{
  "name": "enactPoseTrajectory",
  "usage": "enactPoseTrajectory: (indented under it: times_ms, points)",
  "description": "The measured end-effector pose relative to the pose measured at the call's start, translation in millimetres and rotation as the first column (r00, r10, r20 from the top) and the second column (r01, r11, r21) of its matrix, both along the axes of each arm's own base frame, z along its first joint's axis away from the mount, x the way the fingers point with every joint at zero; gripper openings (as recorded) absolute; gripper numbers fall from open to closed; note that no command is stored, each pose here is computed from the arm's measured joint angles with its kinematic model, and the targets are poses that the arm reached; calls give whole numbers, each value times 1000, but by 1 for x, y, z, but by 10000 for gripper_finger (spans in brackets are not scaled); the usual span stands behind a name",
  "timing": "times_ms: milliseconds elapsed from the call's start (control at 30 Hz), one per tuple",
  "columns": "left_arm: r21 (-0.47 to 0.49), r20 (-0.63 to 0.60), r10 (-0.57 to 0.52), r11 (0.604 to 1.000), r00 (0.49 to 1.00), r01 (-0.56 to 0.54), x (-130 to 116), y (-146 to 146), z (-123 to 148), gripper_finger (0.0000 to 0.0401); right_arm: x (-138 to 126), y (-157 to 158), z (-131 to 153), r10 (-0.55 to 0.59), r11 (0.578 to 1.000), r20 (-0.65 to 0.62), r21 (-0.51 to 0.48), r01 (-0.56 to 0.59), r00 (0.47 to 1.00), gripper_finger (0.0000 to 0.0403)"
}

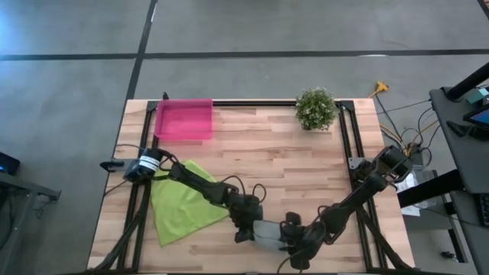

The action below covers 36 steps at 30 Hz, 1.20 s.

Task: Roll microfiber towels into tight, uniform cylinder then place into a basket
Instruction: Roll the blue microfiber cloth

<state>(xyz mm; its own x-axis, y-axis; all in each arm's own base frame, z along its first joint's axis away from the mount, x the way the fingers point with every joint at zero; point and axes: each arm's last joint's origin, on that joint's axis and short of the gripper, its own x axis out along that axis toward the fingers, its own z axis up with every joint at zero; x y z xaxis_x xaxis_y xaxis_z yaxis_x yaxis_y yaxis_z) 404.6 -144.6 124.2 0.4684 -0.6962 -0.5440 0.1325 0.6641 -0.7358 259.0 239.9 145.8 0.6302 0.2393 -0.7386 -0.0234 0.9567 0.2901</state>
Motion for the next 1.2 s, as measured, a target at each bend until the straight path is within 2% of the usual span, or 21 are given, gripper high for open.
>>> enactPoseTrajectory:
  times_ms: [233, 400, 667, 1067, 1200]
  points:
    - [-22, -19, 13, 1000, 1000, -14, 1, 1, 1, 8, 9, 5, 13, -6, 998, 95, -69, 13, 995, 152]
    - [-26, -21, 15, 1000, 1000, -16, 1, 1, 1, 8, 7, 6, -3, -6, 995, 64, -98, 12, 998, 169]
    - [-27, -24, 15, 1000, 1000, -16, 0, 1, 1, 8, 12, 12, 5, -16, 1000, 131, -23, 19, 991, 180]
    - [-31, -28, 19, 999, 999, -20, 1, 3, 1, 8, 8, 15, -19, -2, 998, 79, -69, 7, 997, 180]
    - [-36, -35, 24, 999, 999, -25, 1, 3, 1, 8, 9, 17, -23, -24, 999, 69, -42, 27, 997, 179]
